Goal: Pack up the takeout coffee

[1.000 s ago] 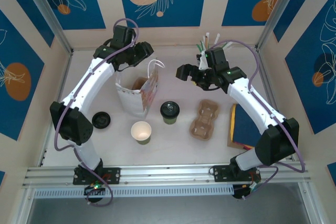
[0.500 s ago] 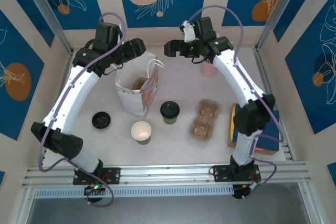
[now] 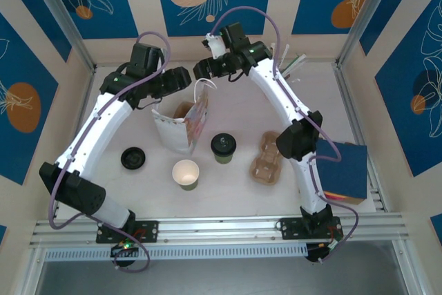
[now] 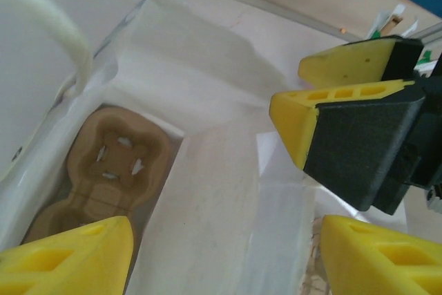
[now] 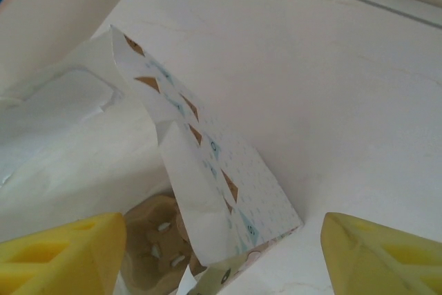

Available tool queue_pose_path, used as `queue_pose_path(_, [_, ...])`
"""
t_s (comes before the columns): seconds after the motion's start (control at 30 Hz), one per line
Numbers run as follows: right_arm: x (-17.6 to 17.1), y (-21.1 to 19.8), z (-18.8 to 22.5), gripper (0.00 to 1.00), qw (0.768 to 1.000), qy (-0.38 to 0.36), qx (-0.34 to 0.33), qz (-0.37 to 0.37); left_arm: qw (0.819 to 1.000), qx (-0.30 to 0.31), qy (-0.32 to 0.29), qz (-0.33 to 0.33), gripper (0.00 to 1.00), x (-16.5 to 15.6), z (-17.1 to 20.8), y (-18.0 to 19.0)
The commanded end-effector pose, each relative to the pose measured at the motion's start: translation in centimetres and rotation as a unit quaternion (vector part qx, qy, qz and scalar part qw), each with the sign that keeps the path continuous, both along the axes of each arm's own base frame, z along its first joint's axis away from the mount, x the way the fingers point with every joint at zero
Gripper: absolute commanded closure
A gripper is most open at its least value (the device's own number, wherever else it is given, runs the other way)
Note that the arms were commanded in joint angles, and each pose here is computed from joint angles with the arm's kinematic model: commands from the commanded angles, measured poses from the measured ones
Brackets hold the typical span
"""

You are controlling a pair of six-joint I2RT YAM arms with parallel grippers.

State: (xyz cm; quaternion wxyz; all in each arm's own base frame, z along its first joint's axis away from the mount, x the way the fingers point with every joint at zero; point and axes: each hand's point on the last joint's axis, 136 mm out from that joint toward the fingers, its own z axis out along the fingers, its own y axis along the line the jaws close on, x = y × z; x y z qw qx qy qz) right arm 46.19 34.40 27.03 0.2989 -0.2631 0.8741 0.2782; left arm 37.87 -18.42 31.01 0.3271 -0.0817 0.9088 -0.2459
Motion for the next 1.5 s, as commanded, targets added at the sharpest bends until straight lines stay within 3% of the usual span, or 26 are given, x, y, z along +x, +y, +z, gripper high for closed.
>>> queue_pose_path(0.0, [0.2, -0.1, -0.4, 0.26, 1.000, -0.014, -0.023, 0.006, 1.000, -0.017, 0.001, -0.005, 0.29, -0.8, 0.1, -0.4])
queue_pose_path(0.4, [3.1, -1.2, -0.7, 0.26, 0.996, -0.043, -0.048, -0.062, 0.999, 0.013, 0.045, 0.022, 0.29, -1.4, -3.5, 0.9])
queue_pose_path(0.93, [5.3, -4.4, 0.1, 0.25, 0.990, -0.044, -0.044, -0.125, 0.998, 0.023, 0.053, 0.022, 0.30, -1.9, -4.0, 1.3])
queue_pose_path(1.13, [4.2, -3.4, 1.3, 0.25, 0.995, -0.037, -0.014, -0.093, 0.999, 0.014, 0.044, 0.014, 0.30, -1.7, -3.2, 0.9])
queue_pose_path(1.47, [0.7, -1.2, 5.7, 0.09, 0.997, -0.037, 0.046, -0.042, 0.999, -0.022, -0.010, -0.024, 0.28, -0.2, 1.0, -1.1])
